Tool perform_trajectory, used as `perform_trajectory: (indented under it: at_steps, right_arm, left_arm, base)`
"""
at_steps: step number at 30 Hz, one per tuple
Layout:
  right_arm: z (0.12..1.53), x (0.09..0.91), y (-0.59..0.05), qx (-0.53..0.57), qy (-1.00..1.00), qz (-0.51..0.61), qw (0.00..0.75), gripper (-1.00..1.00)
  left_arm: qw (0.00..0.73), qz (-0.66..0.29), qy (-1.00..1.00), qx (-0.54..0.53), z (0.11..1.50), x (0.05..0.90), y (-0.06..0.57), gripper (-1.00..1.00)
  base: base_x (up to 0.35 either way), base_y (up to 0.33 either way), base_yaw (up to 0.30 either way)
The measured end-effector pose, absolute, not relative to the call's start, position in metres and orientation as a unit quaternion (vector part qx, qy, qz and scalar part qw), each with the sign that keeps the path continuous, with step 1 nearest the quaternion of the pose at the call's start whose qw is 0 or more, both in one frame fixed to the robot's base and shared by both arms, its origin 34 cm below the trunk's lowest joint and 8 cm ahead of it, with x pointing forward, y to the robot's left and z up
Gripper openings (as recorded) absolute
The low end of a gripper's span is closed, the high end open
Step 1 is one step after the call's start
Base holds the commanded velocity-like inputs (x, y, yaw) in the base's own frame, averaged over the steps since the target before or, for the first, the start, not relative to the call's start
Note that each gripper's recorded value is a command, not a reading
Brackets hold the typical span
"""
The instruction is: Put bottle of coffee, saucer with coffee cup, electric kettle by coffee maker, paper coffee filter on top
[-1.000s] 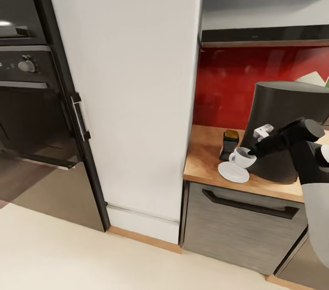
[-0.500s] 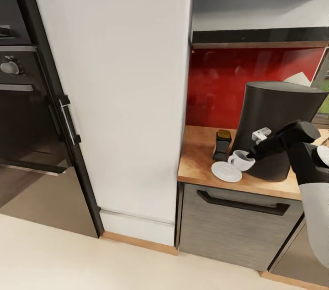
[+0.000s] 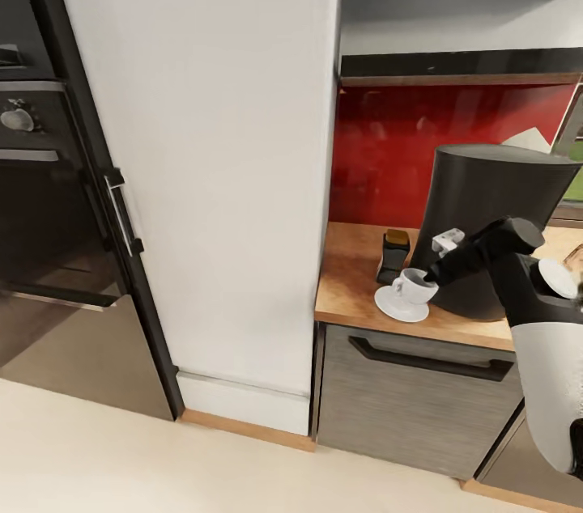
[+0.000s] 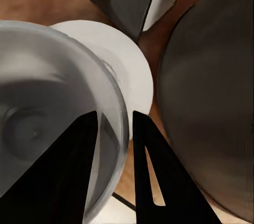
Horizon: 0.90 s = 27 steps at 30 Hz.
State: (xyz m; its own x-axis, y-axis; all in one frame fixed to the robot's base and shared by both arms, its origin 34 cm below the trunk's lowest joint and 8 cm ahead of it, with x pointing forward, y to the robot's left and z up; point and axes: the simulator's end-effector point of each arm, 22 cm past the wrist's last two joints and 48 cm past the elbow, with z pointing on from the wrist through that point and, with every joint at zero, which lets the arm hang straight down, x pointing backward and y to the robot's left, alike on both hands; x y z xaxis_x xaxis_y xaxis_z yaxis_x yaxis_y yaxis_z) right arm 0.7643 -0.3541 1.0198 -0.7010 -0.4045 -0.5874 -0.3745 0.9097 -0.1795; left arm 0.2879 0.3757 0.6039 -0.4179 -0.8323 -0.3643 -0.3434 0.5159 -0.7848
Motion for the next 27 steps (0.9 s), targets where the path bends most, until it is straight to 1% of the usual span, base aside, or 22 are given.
perform_trajectory:
  at_steps: [10,17,27]
  right_arm:
    - [1.013,0.768,-0.335,-0.220,0.923,-0.042,0.313,-1.00]
    - [1.013,0.768,-0.335,-0.220,0.923,-0.043,0.313,-1.00]
    - [1.005,0.770,-0.345,-0.212,0.927,-0.058,0.305,-1.00]
  left_arm:
    - [0.386,-0.316,0.780,-0.377,0.604,0.288,0.376,1.00]
    - [0.386,-0.316,0.780,-0.377,0.604,0.288,0.376,1.00]
    - [0.386,-0.316,0.780,-0.377,0.604,0.288,0.376,1.00]
  base:
    - [0.019,0.000,0.000]
    - [0.058,0.000,0.000]
    - [0.009,0.000,0.000]
